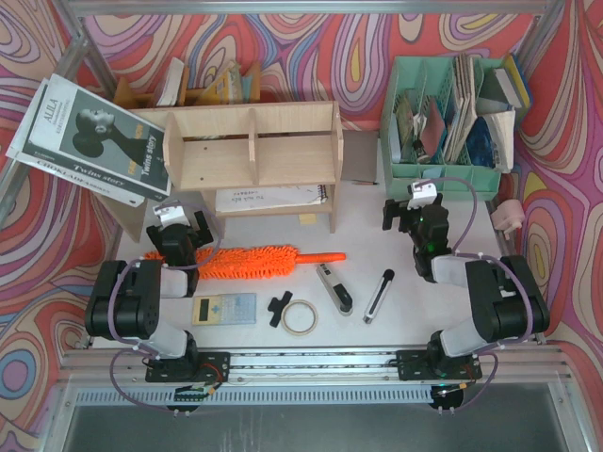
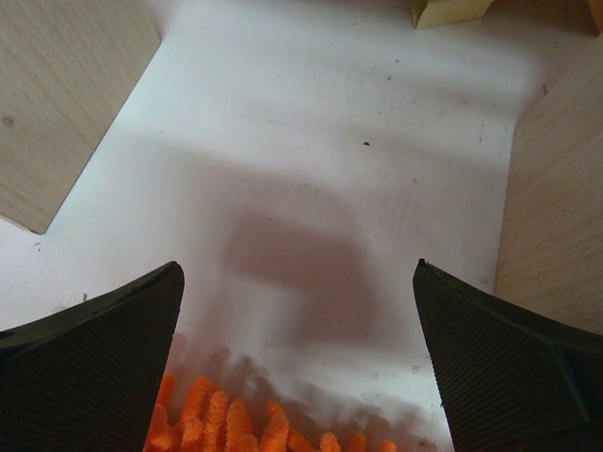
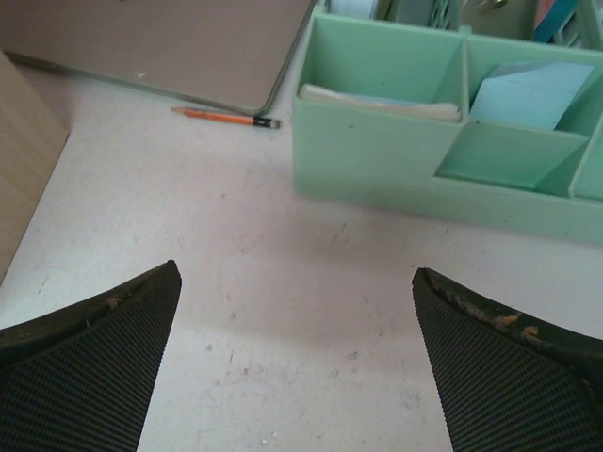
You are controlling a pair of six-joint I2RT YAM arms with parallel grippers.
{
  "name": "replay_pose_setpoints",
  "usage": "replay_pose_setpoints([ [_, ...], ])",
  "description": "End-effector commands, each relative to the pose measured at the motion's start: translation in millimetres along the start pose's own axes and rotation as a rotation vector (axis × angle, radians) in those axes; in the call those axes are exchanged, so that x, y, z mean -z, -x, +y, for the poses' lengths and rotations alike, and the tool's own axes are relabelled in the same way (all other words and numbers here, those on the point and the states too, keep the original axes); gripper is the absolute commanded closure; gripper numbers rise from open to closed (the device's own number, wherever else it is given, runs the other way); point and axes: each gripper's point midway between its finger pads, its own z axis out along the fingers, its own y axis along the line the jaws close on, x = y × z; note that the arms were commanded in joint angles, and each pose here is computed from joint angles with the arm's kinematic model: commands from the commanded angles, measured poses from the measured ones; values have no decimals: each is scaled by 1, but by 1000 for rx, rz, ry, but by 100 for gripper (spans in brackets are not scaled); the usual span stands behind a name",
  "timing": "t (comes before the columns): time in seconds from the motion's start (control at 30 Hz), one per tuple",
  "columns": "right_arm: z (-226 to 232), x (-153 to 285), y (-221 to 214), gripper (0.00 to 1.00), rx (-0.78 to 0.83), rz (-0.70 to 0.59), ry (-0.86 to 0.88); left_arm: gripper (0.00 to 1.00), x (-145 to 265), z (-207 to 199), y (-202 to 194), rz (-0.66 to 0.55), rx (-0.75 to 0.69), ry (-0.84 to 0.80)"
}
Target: Dust the bookshelf with a duster
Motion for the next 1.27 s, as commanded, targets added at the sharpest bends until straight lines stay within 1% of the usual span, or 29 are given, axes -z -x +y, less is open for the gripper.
replay_pose_setpoints([
  [0.0, 4, 4, -13, 1, -3, -14, 26, 2, -2, 4, 3, 4, 28, 27],
  [0.1, 6, 0, -27, 1, 0, 5, 44, 1, -2, 4, 3, 0, 28, 27],
  [0.3, 8, -2, -35, 1, -1, -4, 55, 2, -3, 4, 3, 8, 27, 28],
  [0.37, 3, -1, -40, 1, -16, -1, 31, 2, -3, 4, 3, 10, 25, 29],
  [0.43, 0, 1, -40, 1, -21, -24, 11, 2, -3, 4, 3, 10, 25, 29],
  [1.23, 0, 0, -41, 1, -21, -18, 12, 2, -5, 1, 3, 19, 18, 15],
])
